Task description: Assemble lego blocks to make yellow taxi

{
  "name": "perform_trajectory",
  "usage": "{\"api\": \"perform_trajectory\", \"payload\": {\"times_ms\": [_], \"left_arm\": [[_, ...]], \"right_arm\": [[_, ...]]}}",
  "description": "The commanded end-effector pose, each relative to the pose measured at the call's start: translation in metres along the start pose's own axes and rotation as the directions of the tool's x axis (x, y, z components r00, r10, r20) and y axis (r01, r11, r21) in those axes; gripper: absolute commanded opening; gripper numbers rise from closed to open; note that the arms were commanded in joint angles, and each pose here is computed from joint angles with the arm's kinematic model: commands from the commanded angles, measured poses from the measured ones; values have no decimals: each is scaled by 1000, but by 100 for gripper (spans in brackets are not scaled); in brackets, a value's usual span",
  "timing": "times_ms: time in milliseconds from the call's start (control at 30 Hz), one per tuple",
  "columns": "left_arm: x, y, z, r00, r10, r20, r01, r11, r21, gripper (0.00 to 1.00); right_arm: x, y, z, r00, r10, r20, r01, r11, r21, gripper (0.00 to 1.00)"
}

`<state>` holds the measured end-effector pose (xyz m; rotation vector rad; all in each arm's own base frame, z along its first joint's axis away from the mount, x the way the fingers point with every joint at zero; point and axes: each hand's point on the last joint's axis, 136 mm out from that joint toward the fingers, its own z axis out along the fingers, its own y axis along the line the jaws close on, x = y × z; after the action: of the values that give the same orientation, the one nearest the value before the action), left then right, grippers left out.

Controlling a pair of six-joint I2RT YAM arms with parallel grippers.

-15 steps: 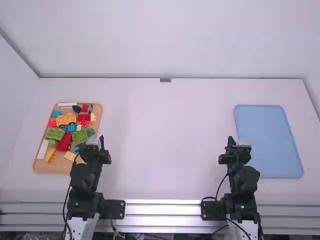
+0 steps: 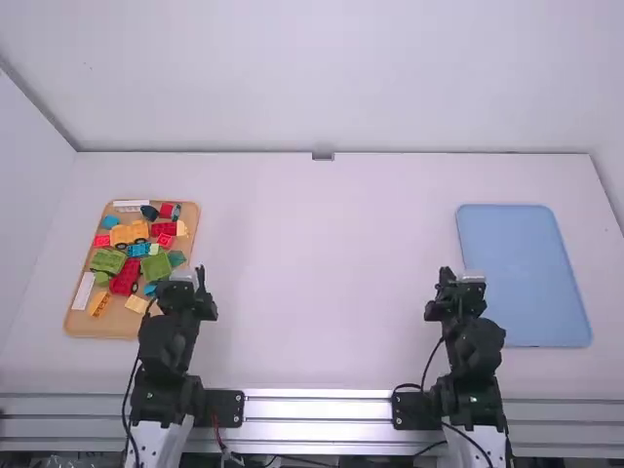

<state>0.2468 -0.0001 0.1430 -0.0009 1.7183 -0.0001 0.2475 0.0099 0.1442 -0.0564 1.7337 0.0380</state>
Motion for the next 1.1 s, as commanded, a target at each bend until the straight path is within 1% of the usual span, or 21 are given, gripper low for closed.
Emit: {"api": "perform_trajectory", "payload": {"times_ms": [0,133,233,333,400,433,533,567,667,700,733,800,867,967,1000,1067], "left_arm": [[-21,1,-3,1000,5,22,-4,1000,-8,8],[-30,1,-3,1000,12,-3,-12,1000,-8,13],[-42,-1,0,999,20,-35,-20,1000,2,18],[-50,-1,3,998,24,-57,-24,1000,1,23],[-58,-1,7,997,17,-80,-18,1000,-1,27],[-58,0,7,996,16,-83,-16,1000,-3,27],[-67,11,14,991,-59,-121,50,996,-75,34],[-67,12,14,990,-63,-124,54,995,-80,34],[-73,29,21,972,-165,-167,135,974,-180,42],[-73,30,22,971,-170,-170,139,973,-185,43],[-74,33,24,964,-194,-182,157,967,-201,44],[-75,42,30,942,-256,-215,200,947,-250,50],[-75,48,33,929,-288,-234,221,936,-273,53],[-76,59,42,899,-341,-275,251,915,-316,60],[-76,62,43,893,-352,-280,257,910,-326,61],[-75,74,49,867,-398,-298,276,884,-379,66]], "right_arm": [[-30,8,-4,999,-25,37,26,999,-44,8],[-44,16,-3,998,-59,13,60,995,-85,13],[-61,29,-1,992,-128,-16,124,980,-154,19],[-71,40,1,983,-180,-31,170,961,-217,23],[-80,55,3,971,-238,-36,217,932,-292,27],[-81,56,4,969,-244,-37,222,928,-300,28],[-93,78,8,950,-310,-40,267,871,-411,34],[-94,80,8,948,-315,-41,270,867,-420,35],[-103,108,12,923,-382,-42,298,780,-551,42],[-104,110,12,921,-387,-41,300,773,-559,43],[-106,117,13,915,-401,-36,305,750,-587,45],[-115,138,18,898,-440,-8,326,677,-659,50],[-120,149,21,888,-461,10,338,636,-694,53],[-127,175,27,867,-496,47,348,536,-769,60],[-128,180,28,866,-498,50,346,522,-780,61],[-133,199,32,855,-512,83,346,445,-826,66]]}}
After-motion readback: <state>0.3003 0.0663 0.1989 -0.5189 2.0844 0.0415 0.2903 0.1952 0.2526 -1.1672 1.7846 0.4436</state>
